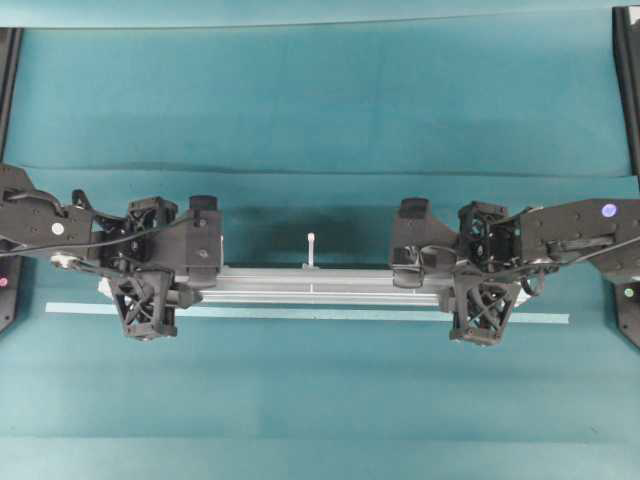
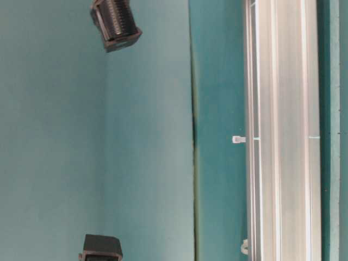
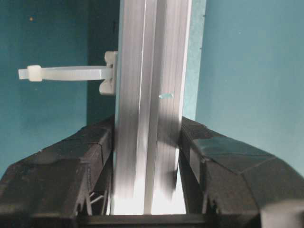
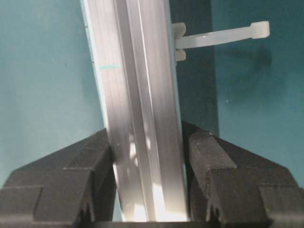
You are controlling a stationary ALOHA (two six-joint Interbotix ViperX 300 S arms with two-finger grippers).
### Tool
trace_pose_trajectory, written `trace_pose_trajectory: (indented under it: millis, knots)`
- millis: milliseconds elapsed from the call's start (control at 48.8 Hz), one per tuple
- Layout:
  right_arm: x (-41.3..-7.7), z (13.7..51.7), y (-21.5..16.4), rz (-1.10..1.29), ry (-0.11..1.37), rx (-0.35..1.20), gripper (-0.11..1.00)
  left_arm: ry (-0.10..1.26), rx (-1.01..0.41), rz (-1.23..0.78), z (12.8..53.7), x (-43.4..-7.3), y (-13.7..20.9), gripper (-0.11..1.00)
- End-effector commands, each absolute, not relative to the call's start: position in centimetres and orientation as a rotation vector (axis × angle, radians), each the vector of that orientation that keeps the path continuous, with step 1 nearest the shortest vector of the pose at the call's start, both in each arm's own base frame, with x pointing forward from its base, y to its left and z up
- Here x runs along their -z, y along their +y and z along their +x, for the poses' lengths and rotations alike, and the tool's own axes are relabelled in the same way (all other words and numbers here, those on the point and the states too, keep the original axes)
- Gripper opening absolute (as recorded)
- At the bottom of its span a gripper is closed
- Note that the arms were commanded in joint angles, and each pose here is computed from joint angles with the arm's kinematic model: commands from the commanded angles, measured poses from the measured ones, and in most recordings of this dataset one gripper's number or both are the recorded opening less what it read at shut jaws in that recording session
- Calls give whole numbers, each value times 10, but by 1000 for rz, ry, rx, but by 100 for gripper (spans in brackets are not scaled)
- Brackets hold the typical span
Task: Lift the large metal rail with both hands.
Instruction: 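Lower the held rail back down onto the table with both grippers, then open both grippers to release the rail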
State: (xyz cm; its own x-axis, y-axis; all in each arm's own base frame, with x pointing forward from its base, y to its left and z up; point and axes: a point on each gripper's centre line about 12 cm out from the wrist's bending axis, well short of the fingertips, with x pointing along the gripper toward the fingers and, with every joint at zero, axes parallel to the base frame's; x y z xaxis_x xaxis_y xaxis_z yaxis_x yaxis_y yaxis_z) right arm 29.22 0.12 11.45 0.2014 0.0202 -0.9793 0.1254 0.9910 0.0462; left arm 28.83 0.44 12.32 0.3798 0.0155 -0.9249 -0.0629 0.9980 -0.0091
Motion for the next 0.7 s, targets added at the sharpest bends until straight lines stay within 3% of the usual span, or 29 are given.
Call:
trace_pose_trajectory:
  millis: [0,677]
  knots:
    - [-107,286,3,132,1398,75,39,1169,-55,-56,289,-125,5,36]
    - [-102,283,3,141,1379,83,39,1162,-57,-80,291,-125,-3,36]
